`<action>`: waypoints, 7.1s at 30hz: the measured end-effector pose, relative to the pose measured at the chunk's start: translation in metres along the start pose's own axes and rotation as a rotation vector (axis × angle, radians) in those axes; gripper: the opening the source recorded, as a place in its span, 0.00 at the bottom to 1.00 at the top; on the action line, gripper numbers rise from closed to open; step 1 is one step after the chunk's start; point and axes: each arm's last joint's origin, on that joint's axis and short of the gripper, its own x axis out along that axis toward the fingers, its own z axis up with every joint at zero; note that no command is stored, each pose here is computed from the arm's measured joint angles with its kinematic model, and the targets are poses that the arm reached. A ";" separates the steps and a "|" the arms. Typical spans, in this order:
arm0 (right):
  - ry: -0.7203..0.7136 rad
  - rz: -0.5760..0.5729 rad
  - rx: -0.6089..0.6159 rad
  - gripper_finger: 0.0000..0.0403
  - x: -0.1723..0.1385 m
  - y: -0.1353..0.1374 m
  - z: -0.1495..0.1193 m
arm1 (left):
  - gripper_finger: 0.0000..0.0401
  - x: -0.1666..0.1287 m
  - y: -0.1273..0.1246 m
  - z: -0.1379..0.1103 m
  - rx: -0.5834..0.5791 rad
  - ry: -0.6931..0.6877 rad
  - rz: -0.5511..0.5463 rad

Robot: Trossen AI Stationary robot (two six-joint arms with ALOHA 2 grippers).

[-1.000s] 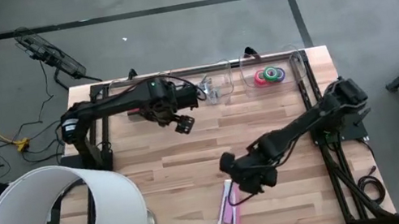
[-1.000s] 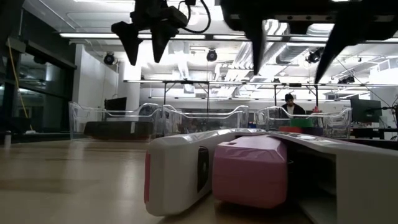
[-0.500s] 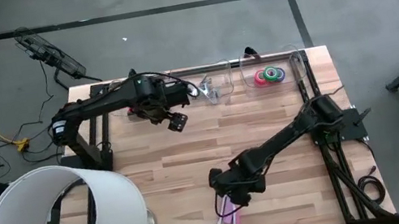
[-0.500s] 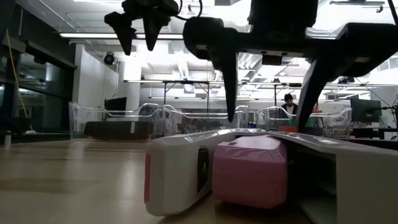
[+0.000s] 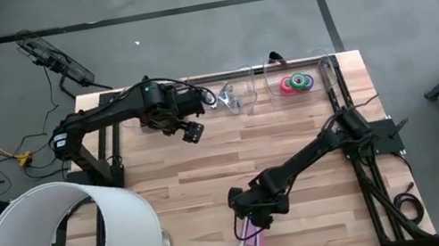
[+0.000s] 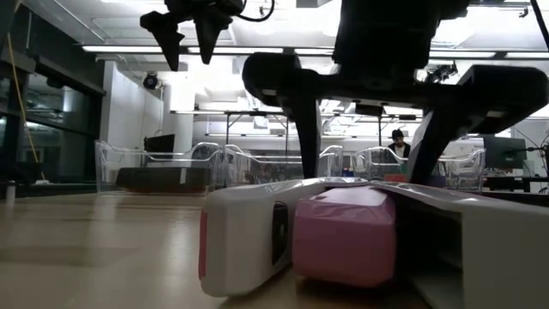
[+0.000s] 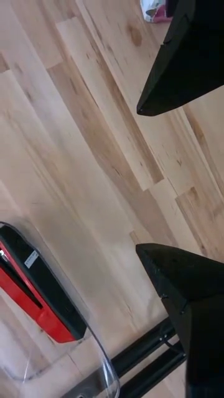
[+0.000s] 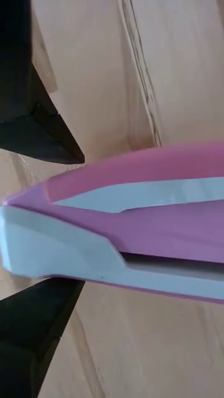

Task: Pick and place Stapler, Stapler remover, tape
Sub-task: Put the pink stapler into the left transparent bin

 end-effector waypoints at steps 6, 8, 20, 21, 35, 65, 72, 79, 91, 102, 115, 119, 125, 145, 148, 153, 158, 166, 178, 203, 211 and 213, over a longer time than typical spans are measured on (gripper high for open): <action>-0.014 -0.016 -0.001 0.72 0.003 -0.002 0.001 | 0.86 0.000 0.000 0.000 0.000 0.001 0.000; -0.024 -0.023 -0.001 0.71 0.003 -0.003 0.002 | 0.86 0.000 0.000 0.000 0.000 0.001 0.000; -0.052 -0.031 0.041 0.55 0.003 -0.006 0.002 | 0.86 0.000 0.000 0.000 0.000 0.000 0.001; -0.052 -0.031 0.068 0.55 0.002 -0.007 0.000 | 0.86 0.000 0.000 0.000 0.001 0.000 0.001; 0.026 0.014 0.501 0.55 -0.011 -0.027 -0.049 | 0.86 0.001 0.000 0.000 0.034 0.001 0.002; -0.228 -0.464 1.159 0.55 -0.158 0.017 -0.197 | 0.86 -0.001 -0.010 0.022 0.123 -0.267 -0.037; -0.172 -0.585 1.236 0.55 -0.196 0.033 -0.237 | 0.86 -0.004 -0.010 0.028 0.111 -0.394 0.023; -0.246 -0.730 1.282 0.55 -0.228 0.045 -0.287 | 0.86 -0.010 -0.016 0.037 0.068 -0.556 0.017; -0.564 -0.885 1.208 0.55 -0.265 0.054 -0.334 | 0.86 -0.036 -0.038 0.063 0.079 -0.922 -0.140; -0.834 -0.968 0.991 0.55 -0.336 0.053 -0.332 | 0.86 -0.048 -0.037 0.097 0.335 -1.044 -0.511; -0.786 -1.035 1.105 0.55 -0.346 0.059 -0.340 | 0.86 -0.048 -0.008 0.134 0.361 -1.148 -0.561; -0.787 -1.030 1.092 0.55 -0.345 0.058 -0.339 | 0.86 -0.048 -0.007 0.135 0.304 -1.150 -0.567; -0.803 -1.003 1.080 0.55 -0.340 0.053 -0.341 | 0.86 -0.051 -0.015 0.139 0.360 -1.184 -0.734; -0.965 -0.901 0.900 0.55 -0.344 0.044 -0.331 | 0.86 -0.045 -0.027 0.150 0.470 -1.319 -0.786; -0.967 -0.897 0.899 0.55 -0.344 0.044 -0.330 | 0.86 -0.045 -0.027 0.150 0.469 -1.320 -0.784; -0.986 -0.870 0.869 0.55 -0.343 0.040 -0.324 | 0.86 -0.046 -0.028 0.150 0.485 -1.332 -0.777; -0.995 -0.864 0.840 0.55 -0.343 0.039 -0.320 | 0.86 -0.048 -0.029 0.149 0.530 -1.337 -0.832; -0.984 -0.896 0.885 0.55 -0.343 0.036 -0.319 | 0.86 -0.052 -0.031 0.146 0.563 -1.367 -0.871; -0.937 -0.945 0.928 0.55 -0.322 0.004 -0.297 | 0.86 -0.057 -0.031 0.146 0.568 -1.405 -0.908; -0.874 -1.022 0.992 0.55 -0.328 0.012 -0.297 | 0.86 -0.065 -0.022 0.142 0.539 -1.374 -0.899; -0.858 -1.001 0.995 0.55 -0.326 0.014 -0.299 | 0.81 -0.063 -0.022 0.142 0.541 -1.358 -0.897; -0.858 -0.997 0.999 0.55 -0.326 0.014 -0.299 | 0.75 -0.063 -0.022 0.142 0.542 -1.349 -0.895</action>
